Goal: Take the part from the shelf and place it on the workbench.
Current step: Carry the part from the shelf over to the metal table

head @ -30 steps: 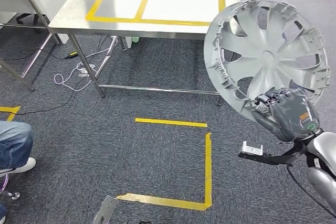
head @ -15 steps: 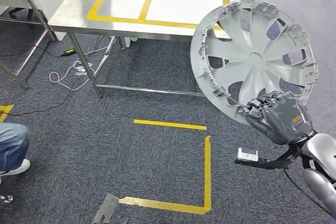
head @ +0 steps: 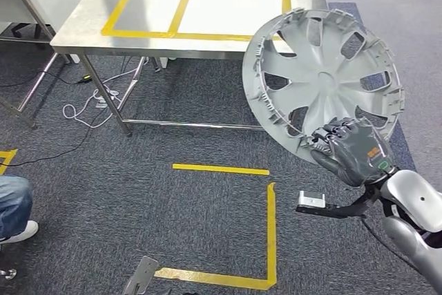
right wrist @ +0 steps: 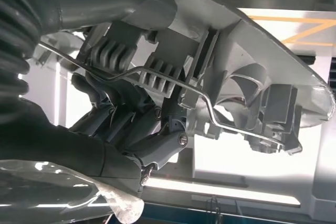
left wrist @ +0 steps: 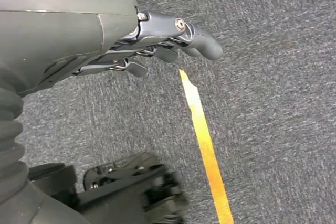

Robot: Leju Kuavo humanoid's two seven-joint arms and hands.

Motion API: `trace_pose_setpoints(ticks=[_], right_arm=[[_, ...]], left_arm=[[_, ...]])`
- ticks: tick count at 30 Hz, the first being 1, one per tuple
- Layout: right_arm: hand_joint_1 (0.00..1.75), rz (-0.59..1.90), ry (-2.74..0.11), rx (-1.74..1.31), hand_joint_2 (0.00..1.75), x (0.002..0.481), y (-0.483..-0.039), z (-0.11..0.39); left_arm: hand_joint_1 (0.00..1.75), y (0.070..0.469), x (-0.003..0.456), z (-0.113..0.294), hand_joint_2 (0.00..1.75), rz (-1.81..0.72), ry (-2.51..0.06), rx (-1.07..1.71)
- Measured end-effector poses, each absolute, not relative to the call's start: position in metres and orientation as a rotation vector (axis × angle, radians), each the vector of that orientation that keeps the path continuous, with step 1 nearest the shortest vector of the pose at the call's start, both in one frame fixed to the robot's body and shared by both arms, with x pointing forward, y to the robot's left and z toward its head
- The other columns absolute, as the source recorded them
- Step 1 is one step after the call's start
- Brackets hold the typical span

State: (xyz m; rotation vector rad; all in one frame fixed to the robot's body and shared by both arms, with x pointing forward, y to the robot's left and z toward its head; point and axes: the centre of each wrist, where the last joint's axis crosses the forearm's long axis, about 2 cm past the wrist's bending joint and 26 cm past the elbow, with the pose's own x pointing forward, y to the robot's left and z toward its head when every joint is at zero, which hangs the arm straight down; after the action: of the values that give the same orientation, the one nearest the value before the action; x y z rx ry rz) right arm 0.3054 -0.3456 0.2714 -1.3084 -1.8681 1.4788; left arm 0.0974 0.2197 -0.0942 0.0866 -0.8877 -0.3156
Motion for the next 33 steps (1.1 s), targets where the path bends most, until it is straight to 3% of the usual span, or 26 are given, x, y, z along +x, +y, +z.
trace_pose_setpoints(ticks=[12,33], right_arm=[[1.75,1.475,-1.910,-1.321,1.75,0.325,-0.336,0.294],[1.75,1.519,-1.904,-1.275,1.75,0.335,-0.325,0.291]], left_arm=[[0.00,0.220,0.100,-0.094,1.75,-0.322,-0.878,0.083],[0.00,0.218,0.098,-0.094,1.75,-0.334,-0.874,0.078]])
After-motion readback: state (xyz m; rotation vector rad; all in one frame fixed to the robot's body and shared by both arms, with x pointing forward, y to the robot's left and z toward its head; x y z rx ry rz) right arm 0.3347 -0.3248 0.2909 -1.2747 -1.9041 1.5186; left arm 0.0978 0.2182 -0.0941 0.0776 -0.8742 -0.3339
